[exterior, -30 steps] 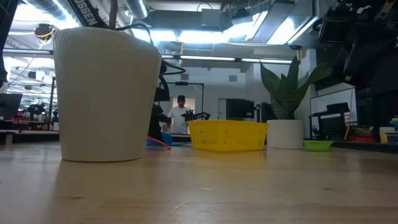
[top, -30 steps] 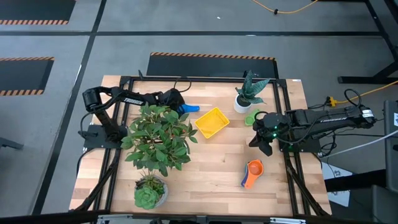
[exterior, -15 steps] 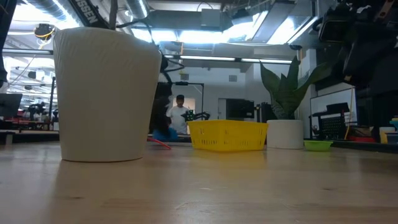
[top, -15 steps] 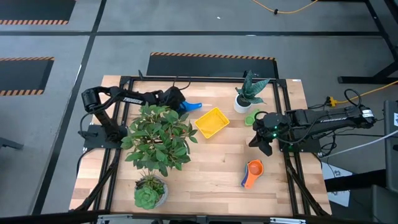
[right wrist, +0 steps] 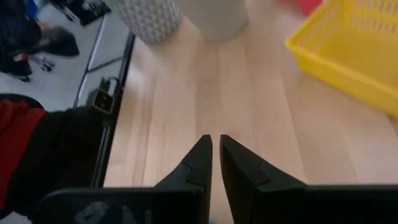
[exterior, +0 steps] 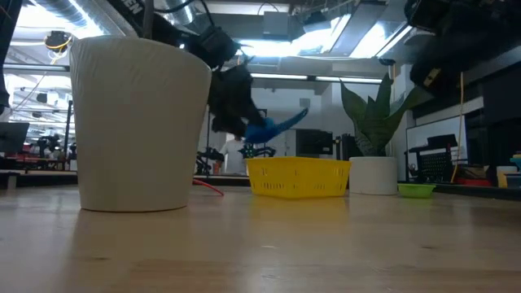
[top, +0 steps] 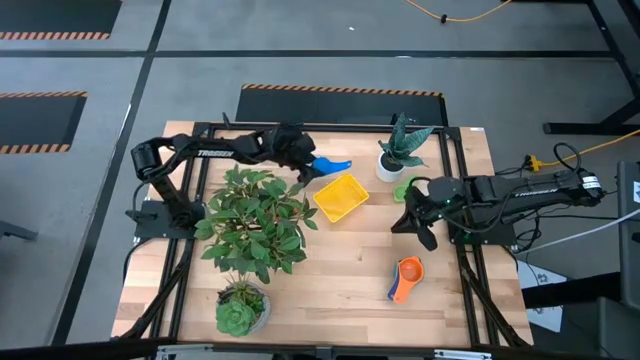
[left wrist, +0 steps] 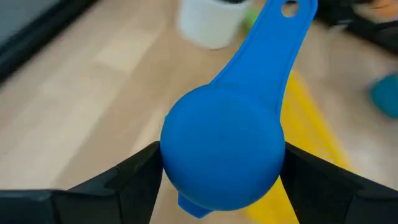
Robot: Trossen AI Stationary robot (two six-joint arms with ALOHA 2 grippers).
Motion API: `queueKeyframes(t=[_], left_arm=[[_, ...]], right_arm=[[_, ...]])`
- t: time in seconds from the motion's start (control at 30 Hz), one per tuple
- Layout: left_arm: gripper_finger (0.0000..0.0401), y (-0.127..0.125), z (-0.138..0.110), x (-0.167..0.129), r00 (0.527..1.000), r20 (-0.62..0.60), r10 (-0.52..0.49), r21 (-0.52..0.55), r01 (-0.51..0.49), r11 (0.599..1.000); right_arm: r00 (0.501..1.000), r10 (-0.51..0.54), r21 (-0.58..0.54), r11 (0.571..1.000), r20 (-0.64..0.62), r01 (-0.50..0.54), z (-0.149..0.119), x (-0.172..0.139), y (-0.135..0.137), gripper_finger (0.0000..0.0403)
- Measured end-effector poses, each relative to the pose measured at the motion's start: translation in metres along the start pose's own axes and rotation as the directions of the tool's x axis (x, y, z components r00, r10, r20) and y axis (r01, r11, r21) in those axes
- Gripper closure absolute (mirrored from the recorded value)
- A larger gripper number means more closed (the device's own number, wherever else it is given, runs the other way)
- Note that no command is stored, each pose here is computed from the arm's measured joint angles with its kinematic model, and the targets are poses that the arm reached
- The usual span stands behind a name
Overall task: Nest measuring cups in basket
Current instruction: Move the blue measuring cup to the center of the table
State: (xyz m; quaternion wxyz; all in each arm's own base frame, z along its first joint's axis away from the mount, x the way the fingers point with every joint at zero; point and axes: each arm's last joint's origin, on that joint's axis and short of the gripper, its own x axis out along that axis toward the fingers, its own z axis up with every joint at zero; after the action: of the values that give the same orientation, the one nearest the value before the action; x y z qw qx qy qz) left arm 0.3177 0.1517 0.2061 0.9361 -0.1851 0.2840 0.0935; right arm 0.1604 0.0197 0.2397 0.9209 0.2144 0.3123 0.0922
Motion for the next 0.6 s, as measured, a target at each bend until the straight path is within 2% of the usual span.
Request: queueKeyframes(t=[0.1, 0.23, 0.47, 0.6], left_arm=[[0.0114, -0.005, 0.01, -0.002, 0.994, 0.016, -0.104, -0.032, 0.104, 0.994], [0.0114, -0.008, 0.013, -0.003, 0.982, 0.011, -0.19, -0.064, 0.19, 0.98], [0.0114, -0.011, 0.013, -0.004, 0.954, -0.007, -0.3, -0.105, 0.297, 0.949], [0.0114, -0.013, 0.012, -0.004, 0.943, -0.013, -0.331, -0.106, 0.328, 0.939]], right_arm=[[0.998, -0.015, -0.018, 1.0, 0.066, 0.016, 0.005, 0.0, 0.001, 0.0366], [0.991, 0.012, -0.083, 0.997, 0.134, -0.001, 0.012, -0.001, 0.004, 0.0365], [0.967, 0.069, -0.14, 0.99, 0.247, -0.034, 0.023, -0.003, 0.009, 0.0365], [0.953, 0.065, -0.193, 0.981, 0.296, -0.007, 0.027, -0.004, 0.011, 0.0365]])
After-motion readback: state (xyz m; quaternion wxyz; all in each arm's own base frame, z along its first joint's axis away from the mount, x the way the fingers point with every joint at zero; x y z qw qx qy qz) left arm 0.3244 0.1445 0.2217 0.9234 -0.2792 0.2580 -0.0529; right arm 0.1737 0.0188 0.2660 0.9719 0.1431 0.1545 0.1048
